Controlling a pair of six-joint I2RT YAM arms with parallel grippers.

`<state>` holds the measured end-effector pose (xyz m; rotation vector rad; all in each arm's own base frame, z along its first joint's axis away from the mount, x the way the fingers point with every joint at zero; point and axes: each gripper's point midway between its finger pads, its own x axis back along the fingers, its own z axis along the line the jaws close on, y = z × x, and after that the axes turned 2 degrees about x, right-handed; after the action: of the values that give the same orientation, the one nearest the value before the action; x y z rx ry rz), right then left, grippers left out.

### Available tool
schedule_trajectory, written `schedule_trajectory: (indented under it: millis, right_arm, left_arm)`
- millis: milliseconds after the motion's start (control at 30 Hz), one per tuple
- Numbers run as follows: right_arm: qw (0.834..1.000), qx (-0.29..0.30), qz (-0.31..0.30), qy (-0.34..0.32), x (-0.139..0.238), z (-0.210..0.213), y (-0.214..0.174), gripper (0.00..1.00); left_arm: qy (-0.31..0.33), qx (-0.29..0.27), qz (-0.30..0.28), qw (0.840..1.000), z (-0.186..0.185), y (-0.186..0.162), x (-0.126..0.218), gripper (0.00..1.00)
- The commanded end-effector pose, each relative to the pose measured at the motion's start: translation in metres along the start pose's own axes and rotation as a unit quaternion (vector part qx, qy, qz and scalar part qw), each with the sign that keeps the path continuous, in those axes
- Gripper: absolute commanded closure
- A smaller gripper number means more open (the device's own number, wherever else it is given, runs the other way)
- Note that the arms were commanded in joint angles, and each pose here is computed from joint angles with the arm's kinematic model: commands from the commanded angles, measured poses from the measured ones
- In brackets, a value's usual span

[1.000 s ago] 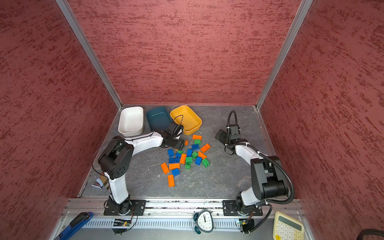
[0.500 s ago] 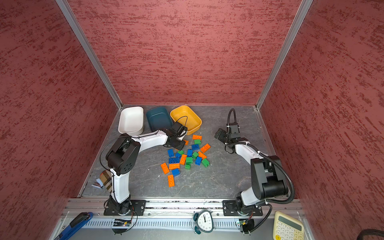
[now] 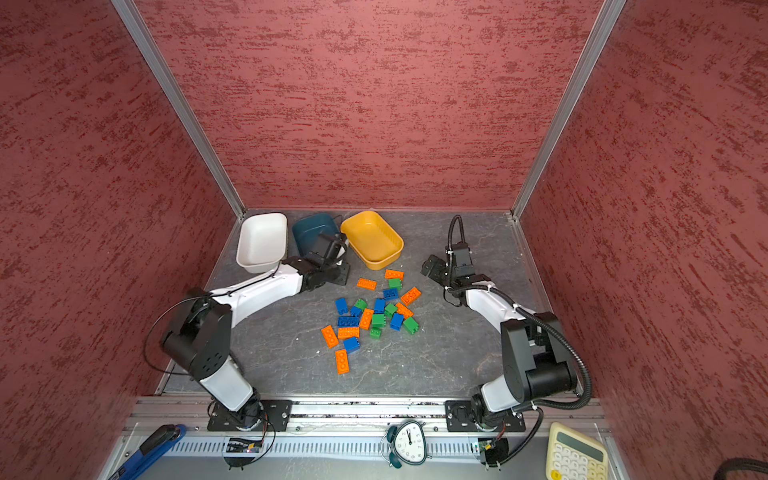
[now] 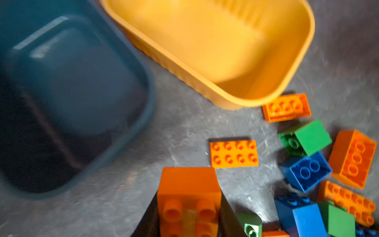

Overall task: Sort the legos into containers by color
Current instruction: 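Release orange brick into white bin with left gripper while right gripper lowers to pile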

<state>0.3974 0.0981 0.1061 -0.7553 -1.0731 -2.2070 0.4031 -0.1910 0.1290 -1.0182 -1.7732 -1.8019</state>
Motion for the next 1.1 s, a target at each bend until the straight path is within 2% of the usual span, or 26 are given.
schedule_trajectory:
  millis: [0, 100, 233, 467, 867, 967, 1067]
  right_arm:
    - [0.999, -0.016, -0.036, 0.007, 0.002, 0.011, 0.020, 0.01]
    - [0.999, -0.019, -0.039, -0.003, -0.001, 0.009, 0.022, 0.01]
    - [0.999, -0.018, -0.032, -0.011, -0.005, 0.008, 0.023, 0.01]
    - [0.999, -0.020, -0.031, -0.002, -0.006, 0.011, 0.022, 0.01]
    - [1.000, -0.014, -0.024, 0.003, 0.001, 0.011, 0.018, 0.01]
    - [1.000, -0.014, -0.025, 0.003, 0.003, 0.011, 0.017, 0.01]
    - [0.999, -0.014, -0.029, 0.002, 0.006, 0.010, 0.017, 0.01]
  left_arm:
    - [0.038, 0.097, -0.094, 0.990, 0.049, 0.036, 0.020, 0.90]
    - [0.080, 0.178, -0.141, 0.971, 0.102, 0.053, 0.035, 0.89]
    - [0.153, 0.272, -0.142, 0.939, 0.176, 0.053, 0.042, 0.88]
    - [0.216, 0.314, -0.106, 0.918, 0.247, 0.049, 0.032, 0.87]
    - [0.244, 0.351, -0.025, 0.904, 0.300, 0.053, -0.021, 0.84]
    - [0.243, 0.360, -0.008, 0.901, 0.301, 0.054, -0.028, 0.78]
    - [0.233, 0.362, -0.009, 0.903, 0.297, 0.055, -0.029, 0.65]
